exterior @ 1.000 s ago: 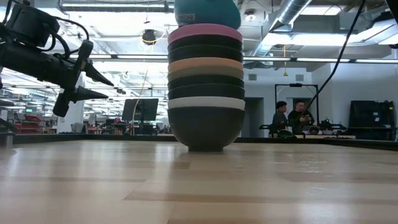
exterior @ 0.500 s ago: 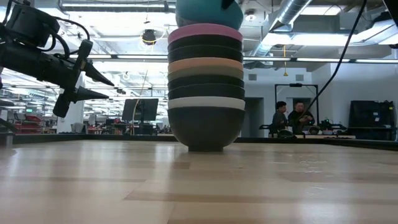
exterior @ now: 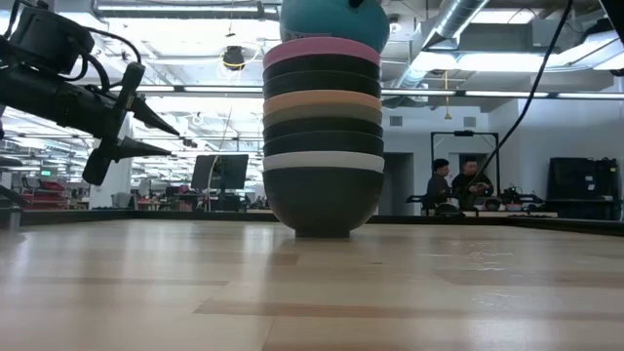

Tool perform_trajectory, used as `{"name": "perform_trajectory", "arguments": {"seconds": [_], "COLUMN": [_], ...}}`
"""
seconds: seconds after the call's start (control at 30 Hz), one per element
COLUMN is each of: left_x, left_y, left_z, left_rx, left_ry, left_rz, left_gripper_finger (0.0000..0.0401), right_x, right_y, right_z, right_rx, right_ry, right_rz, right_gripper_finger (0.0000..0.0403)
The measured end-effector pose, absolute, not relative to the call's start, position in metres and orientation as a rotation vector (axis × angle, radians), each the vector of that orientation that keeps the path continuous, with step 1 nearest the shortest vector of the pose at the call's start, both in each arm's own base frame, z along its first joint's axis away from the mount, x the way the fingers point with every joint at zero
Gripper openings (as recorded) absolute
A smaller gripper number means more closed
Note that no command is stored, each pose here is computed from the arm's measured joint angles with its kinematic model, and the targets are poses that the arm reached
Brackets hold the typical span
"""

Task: Nest bowls inside each other
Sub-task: Stack the blue bowl on top of the pink bowl

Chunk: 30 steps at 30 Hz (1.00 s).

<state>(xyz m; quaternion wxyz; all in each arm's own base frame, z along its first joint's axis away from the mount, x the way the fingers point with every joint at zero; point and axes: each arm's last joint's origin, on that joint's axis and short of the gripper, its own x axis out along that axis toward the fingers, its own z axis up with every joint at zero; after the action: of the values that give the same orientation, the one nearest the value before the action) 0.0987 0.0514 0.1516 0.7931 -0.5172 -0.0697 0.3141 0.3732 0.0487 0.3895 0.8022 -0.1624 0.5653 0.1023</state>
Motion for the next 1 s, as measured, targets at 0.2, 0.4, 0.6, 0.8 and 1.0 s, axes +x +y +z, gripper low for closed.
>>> {"name": "perform_trajectory", "arguments": {"seconds": [0.2, 0.4, 0.6, 0.8, 1.0], "left_x": [0.0988, 0.0988, 0.0988, 0.0987, 0.0986], "left_y": [0.0512, 0.0511, 0.0511, 0.0512, 0.0514], "left_z": [0.1514, 0.1513, 0.1512, 0.1512, 0.1512], "left_rx": [-1.155, -1.156, -1.156, -1.148, -1.145], "left_ry": [-0.158, -0.158, -0.157, -0.154, -0.158], "left_rz": [0.668, 0.670, 0.670, 0.671, 0.678], "left_gripper_finger": [0.0153, 0.0153, 0.0153, 0.0153, 0.0153], "right_x": [0.3730, 0.3731, 0.3732, 0.3732, 0.3733], "right_y": [0.0517, 0.0518, 0.0517, 0.0520, 0.0522], "right_z": [0.3893, 0.3892, 0.3891, 0.3890, 0.3889], "right_rx": [-0.361, -0.349, -0.335, -0.292, -0.286], "right_ry": [1.212, 1.214, 1.215, 1.217, 1.217], "right_rz": [0.208, 0.198, 0.191, 0.167, 0.166], "right_gripper_finger": [0.0040, 0.0043, 0.0048, 0.0067, 0.0093]}}
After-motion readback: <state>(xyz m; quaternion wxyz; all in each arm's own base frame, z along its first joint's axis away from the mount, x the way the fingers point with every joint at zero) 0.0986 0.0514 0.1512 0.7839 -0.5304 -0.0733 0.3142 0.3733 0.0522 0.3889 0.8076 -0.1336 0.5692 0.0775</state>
